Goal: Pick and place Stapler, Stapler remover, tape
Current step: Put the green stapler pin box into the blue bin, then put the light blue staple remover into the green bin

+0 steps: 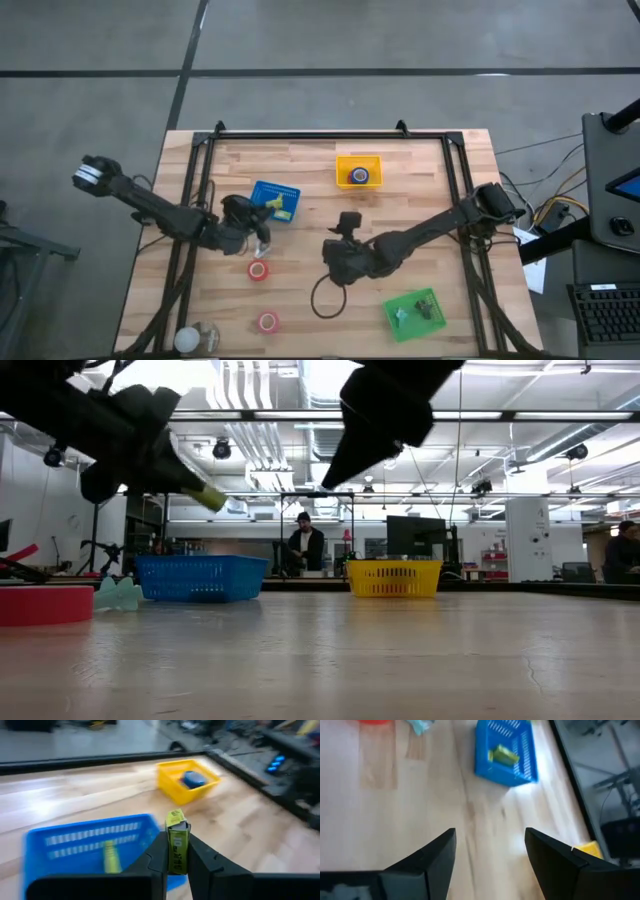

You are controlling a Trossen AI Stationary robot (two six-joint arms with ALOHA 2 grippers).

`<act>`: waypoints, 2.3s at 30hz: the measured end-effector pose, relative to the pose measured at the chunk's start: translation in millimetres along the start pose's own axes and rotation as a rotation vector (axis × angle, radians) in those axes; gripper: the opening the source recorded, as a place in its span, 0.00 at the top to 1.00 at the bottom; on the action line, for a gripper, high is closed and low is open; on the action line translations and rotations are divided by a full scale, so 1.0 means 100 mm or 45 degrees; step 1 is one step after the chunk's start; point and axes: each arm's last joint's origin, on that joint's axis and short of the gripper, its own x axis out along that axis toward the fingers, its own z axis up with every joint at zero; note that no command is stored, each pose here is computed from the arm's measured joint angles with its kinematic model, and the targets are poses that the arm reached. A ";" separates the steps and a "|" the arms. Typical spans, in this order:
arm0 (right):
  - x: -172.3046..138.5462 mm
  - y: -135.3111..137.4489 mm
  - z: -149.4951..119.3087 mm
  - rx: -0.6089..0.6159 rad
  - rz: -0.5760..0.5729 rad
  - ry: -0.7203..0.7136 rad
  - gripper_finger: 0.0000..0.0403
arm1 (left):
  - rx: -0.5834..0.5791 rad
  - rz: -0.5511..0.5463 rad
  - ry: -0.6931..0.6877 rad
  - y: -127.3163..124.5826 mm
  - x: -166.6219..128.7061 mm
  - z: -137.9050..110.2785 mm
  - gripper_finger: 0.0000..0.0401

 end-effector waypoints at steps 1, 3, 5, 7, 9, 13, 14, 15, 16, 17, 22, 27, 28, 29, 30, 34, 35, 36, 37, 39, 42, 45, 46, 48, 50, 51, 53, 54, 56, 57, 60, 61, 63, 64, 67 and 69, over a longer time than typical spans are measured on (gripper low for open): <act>-0.01 0.03 -0.03 0.007 0.004 0.006 0.42 | 0.002 0.026 0.010 0.04 0.00 0.01 0.89; -0.04 0.09 -0.08 0.008 0.014 0.008 0.42 | 0.004 0.062 0.012 0.08 0.01 0.03 0.88; -0.06 0.13 -0.10 0.011 0.023 0.005 0.42 | 0.031 0.099 0.027 0.14 0.03 0.04 0.84; -0.08 0.16 -0.11 0.022 0.028 0.000 0.43 | 0.042 0.138 0.050 0.18 0.07 0.06 0.82; -0.08 0.16 -0.12 0.027 0.027 -0.003 0.43 | 0.040 0.167 0.087 0.23 0.12 0.07 0.81; -0.08 0.17 -0.12 0.030 0.026 -0.002 0.44 | 0.047 0.222 0.105 0.29 0.19 0.09 0.82; -0.08 0.17 -0.12 0.030 0.026 -0.002 0.44 | 0.039 0.225 0.109 0.29 0.20 0.10 0.83; -0.08 0.17 -0.12 0.029 0.026 -0.001 0.44 | 0.038 0.224 0.127 0.30 0.21 0.10 0.84; -0.08 0.17 -0.13 0.027 0.026 0.000 0.44 | 0.038 0.225 0.137 0.31 0.21 0.10 0.86; -0.08 0.17 -0.13 0.027 0.026 0.001 0.44 | 0.035 0.220 0.148 0.31 0.22 0.09 0.87; -0.07 0.17 -0.14 0.029 0.023 0.001 0.44 | 0.059 0.222 0.156 0.31 0.22 0.09 0.92; -0.07 0.17 -0.13 0.042 0.026 -0.016 0.44 | 0.063 0.225 0.156 0.31 0.22 0.09 0.95; -0.07 0.18 -0.13 0.045 0.027 -0.019 0.44 | 0.062 0.225 0.155 0.31 0.22 0.09 0.95; -0.07 0.18 -0.13 0.046 0.027 -0.020 0.44 | 0.062 0.225 0.155 0.31 0.22 0.09 0.95; -0.07 0.18 -0.13 0.046 0.027 -0.020 0.43 | 0.062 0.225 0.155 0.31 0.22 0.09 0.95; -0.07 0.18 -0.13 0.046 0.027 -0.020 0.44 | 0.064 0.226 0.155 0.31 0.22 0.08 0.93; -0.07 0.18 -0.13 0.046 0.027 -0.020 0.44 | 0.066 0.226 0.156 0.31 0.22 0.08 0.92; -0.07 0.18 -0.13 0.046 0.028 -0.020 0.44 | 0.066 0.226 0.156 0.31 0.22 0.08 0.91; -0.07 0.17 -0.13 0.046 0.027 -0.020 0.44 | 0.066 0.226 0.156 0.31 0.22 0.08 0.89; -0.06 0.17 -0.12 0.048 0.027 -0.020 0.44 | 0.066 0.227 0.155 0.31 0.22 0.08 0.85; -0.06 0.17 -0.12 0.053 0.027 -0.022 0.43 | 0.067 0.227 0.155 0.31 0.22 0.08 0.77; -0.06 0.17 -0.12 0.057 0.028 -0.024 0.44 | 0.081 0.239 0.135 0.31 0.22 0.09 0.68; -0.06 0.17 -0.12 0.058 0.028 -0.025 0.44 | 0.084 0.255 0.111 0.32 0.22 0.09 0.65; -0.06 0.17 -0.11 0.063 0.030 -0.031 0.44 | 0.090 0.309 0.040 0.33 0.23 0.12 0.60; -0.06 0.18 -0.10 0.073 0.033 -0.043 0.44 | 0.079 0.325 0.034 0.35 0.25 0.14 0.56; -0.06 0.18 -0.10 0.075 0.035 -0.047 0.44 | 0.070 0.315 0.055 0.36 0.26 0.14 0.55; -0.06 0.18 -0.10 0.074 0.035 -0.046 0.44 | 0.058 0.285 0.102 0.35 0.26 0.13 0.52; -0.06 0.18 -0.10 0.074 0.034 -0.046 0.44 | 0.055 0.280 0.110 0.35 0.26 0.13 0.51; -0.06 0.18 -0.10 0.070 0.035 -0.047 0.44 | 0.043 0.274 0.112 0.34 0.26 0.13 0.50; -0.06 0.18 -0.10 0.068 0.035 -0.047 0.44 | 0.042 0.271 0.116 0.34 0.26 0.13 0.50; -0.06 0.17 -0.10 0.070 0.033 -0.044 0.44 | 0.050 0.257 0.136 0.34 0.26 0.13 0.50; -0.05 0.17 -0.10 0.069 0.033 -0.044 0.44 | 0.062 0.256 0.138 0.34 0.26 0.13 0.50; -0.05 0.17 -0.11 0.070 0.032 -0.044 0.43 | 0.092 0.253 0.140 0.34 0.26 0.13 0.50; -0.05 0.17 -0.11 0.068 0.032 -0.042 0.43 | 0.100 0.250 0.141 0.34 0.26 0.13 0.50; -0.04 0.18 -0.12 0.065 0.031 -0.038 0.44 | 0.094 0.214 0.162 0.31 0.24 0.16 0.50; -0.04 0.18 -0.13 0.065 0.031 -0.038 0.44 | 0.086 0.172 0.192 0.28 0.23 0.17 0.50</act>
